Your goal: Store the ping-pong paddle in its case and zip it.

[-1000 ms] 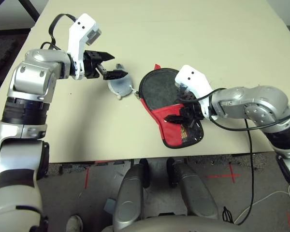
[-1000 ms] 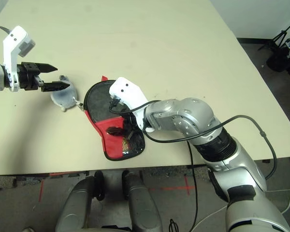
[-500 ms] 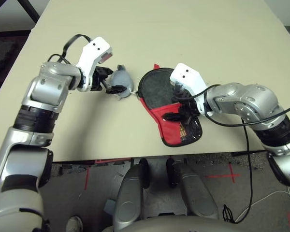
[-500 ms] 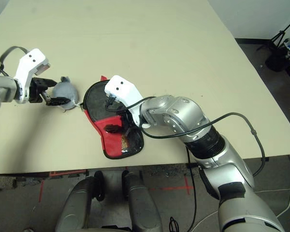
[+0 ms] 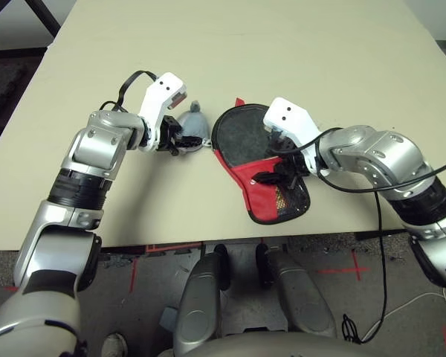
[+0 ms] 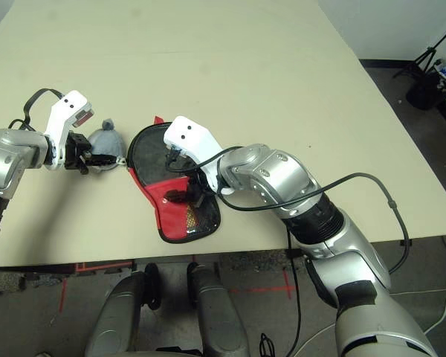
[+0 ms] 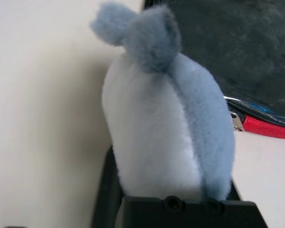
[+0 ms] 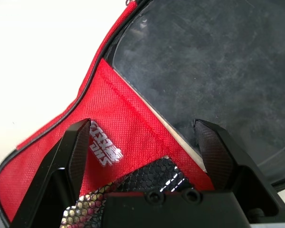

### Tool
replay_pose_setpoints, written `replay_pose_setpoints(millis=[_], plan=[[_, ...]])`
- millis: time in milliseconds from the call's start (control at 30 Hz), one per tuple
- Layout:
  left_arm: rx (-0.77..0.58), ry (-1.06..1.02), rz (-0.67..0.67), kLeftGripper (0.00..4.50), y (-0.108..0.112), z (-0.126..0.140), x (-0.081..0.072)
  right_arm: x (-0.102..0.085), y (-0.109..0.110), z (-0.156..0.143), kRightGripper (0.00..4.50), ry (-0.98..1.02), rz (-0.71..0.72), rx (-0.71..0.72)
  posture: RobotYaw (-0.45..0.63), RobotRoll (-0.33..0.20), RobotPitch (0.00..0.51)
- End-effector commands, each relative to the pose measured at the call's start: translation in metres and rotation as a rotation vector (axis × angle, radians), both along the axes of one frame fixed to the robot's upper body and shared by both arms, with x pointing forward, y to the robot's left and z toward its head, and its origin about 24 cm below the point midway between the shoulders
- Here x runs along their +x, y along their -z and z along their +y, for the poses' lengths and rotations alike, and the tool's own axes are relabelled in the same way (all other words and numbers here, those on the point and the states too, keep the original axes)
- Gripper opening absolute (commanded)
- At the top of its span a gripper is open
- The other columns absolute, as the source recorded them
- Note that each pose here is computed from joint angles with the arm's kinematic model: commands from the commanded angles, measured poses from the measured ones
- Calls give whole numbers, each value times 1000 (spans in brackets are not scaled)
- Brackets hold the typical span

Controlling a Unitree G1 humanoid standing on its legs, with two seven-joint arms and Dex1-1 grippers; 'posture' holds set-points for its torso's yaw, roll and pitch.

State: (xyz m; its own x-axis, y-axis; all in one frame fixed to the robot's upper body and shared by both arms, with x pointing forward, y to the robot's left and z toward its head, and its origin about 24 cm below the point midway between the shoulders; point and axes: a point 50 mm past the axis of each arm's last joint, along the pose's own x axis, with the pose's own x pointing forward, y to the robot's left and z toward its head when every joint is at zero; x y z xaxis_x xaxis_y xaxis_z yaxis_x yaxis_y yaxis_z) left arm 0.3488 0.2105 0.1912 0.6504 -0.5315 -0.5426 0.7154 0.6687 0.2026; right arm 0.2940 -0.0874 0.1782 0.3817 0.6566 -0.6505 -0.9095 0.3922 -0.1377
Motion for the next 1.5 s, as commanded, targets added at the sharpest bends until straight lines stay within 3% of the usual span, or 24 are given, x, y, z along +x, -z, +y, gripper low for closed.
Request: replay_pose_setpoints(millis=[33, 433, 767, 1167, 1500], plan=[[19, -66, -23, 685, 1, 5, 12, -5, 18, -1, 4500, -28, 48, -54, -81, 0, 261], [61, -135, -142, 542, -2, -20, 61, 2, 32, -4, 4500, -29, 51, -84, -90, 0, 269], [162, -189, -409, 521, -15, -64, 80, 6, 33, 1, 4500, -27, 50, -70, -106, 0, 286], [166, -120, -615, 519, -23, -136, 79, 7, 32, 13, 4500, -30, 47, -31, -172, 0, 315], [108, 110, -610, 519, -15, -194, 63, 9, 27, 11, 4500, 5, 38, -14, -205, 0, 319]])
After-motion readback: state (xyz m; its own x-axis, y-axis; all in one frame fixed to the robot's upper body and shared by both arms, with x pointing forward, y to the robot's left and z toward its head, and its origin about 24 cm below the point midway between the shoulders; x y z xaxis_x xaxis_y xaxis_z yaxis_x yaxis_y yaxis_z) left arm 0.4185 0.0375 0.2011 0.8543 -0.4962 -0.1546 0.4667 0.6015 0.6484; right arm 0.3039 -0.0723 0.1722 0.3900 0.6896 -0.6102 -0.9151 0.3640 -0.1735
